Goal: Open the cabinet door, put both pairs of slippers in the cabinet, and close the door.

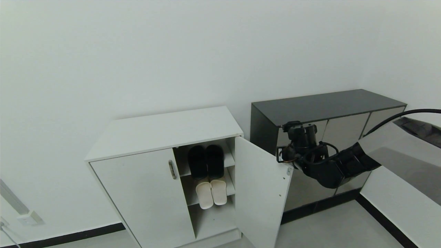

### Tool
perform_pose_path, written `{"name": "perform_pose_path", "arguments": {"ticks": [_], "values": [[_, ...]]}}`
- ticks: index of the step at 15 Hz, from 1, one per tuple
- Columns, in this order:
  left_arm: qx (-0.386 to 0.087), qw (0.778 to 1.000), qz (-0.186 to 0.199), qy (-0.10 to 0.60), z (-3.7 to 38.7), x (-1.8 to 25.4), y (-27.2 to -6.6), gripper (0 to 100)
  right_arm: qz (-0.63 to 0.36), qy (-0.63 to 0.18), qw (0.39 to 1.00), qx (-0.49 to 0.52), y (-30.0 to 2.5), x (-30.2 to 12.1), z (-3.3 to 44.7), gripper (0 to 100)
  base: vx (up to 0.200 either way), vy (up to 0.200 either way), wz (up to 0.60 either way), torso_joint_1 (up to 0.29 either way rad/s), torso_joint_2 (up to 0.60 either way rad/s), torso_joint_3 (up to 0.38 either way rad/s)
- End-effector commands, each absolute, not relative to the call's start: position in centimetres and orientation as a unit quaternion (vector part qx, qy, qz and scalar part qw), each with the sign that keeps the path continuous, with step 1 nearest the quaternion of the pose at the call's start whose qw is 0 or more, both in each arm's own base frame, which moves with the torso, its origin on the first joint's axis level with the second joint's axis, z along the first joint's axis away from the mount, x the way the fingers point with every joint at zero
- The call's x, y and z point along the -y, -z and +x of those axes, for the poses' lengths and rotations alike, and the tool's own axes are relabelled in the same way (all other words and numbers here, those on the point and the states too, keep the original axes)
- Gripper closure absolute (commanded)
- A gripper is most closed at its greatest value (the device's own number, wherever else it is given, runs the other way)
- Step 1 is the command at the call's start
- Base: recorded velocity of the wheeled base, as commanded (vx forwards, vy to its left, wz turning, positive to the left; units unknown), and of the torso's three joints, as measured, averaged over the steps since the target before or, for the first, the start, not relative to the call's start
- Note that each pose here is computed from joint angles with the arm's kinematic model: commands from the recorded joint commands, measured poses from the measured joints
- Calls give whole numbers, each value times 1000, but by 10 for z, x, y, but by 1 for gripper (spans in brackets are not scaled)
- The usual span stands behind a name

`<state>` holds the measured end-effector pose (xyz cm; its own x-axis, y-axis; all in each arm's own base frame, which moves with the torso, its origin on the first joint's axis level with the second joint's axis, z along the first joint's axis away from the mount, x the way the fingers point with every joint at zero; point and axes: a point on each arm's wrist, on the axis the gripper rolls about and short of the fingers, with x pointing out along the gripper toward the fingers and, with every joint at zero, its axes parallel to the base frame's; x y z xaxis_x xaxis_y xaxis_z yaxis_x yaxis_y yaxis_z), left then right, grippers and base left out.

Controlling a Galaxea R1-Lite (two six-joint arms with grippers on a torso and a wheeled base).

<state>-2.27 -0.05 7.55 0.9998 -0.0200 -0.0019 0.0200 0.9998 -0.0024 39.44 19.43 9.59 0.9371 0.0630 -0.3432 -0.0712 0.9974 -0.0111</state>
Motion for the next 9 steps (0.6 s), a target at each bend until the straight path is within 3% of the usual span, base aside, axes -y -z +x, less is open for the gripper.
{"name": "perform_pose_path", "arguments": {"ticks": [1, 9], "values": [[-1, 1000, -2, 10, -23, 1, -76, 100, 3, -34, 983, -182, -96, -194, 400, 100, 0, 0, 0, 0, 0, 0], [-1, 1000, -2, 10, -23, 1, -76, 100, -11, -61, 971, -232, -91, -208, 383, 100, 0, 0, 0, 0, 0, 0]]}}
